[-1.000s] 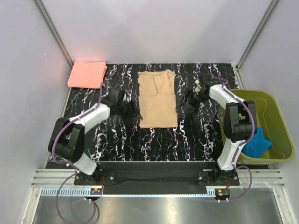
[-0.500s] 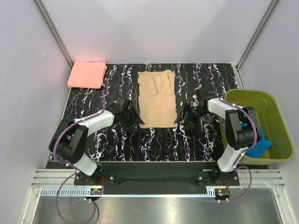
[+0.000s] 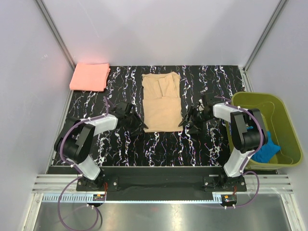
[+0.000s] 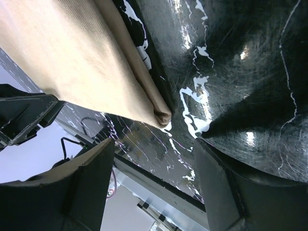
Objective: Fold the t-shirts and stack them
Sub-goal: Fold the tshirt
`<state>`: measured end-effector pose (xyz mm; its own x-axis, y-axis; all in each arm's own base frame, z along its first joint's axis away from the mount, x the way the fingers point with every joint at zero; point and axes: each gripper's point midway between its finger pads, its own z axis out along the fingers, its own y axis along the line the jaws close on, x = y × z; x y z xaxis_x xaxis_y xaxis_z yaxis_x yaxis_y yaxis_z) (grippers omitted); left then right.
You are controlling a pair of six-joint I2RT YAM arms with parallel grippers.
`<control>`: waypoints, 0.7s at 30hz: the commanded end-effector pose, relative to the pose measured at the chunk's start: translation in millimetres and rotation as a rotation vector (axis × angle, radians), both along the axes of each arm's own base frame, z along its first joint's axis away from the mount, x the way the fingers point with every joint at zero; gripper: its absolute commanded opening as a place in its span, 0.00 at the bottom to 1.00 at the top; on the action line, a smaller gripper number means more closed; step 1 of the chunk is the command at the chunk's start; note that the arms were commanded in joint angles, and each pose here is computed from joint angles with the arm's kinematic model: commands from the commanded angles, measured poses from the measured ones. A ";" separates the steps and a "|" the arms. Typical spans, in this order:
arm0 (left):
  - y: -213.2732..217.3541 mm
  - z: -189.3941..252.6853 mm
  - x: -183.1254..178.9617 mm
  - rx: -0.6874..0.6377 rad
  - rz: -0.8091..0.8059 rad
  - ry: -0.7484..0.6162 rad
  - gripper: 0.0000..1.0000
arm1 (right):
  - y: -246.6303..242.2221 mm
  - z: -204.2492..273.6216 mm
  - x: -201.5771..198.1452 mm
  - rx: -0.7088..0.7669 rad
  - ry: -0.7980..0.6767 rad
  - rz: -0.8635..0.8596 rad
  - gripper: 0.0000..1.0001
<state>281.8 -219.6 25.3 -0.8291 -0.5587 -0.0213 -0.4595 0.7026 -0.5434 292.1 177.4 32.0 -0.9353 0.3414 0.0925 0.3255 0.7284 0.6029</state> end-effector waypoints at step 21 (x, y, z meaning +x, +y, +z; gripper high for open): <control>4.3 -24.5 -8.2 0.043 -0.004 0.121 0.29 | 0.9 -19.9 17.9 -0.075 -0.019 -0.036 0.60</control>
<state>281.8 -227.5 17.9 -0.8260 -0.5611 0.0544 -0.5012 0.6867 -0.5266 296.3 179.0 23.1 -0.9191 0.3785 0.1092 0.3682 0.7269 0.5797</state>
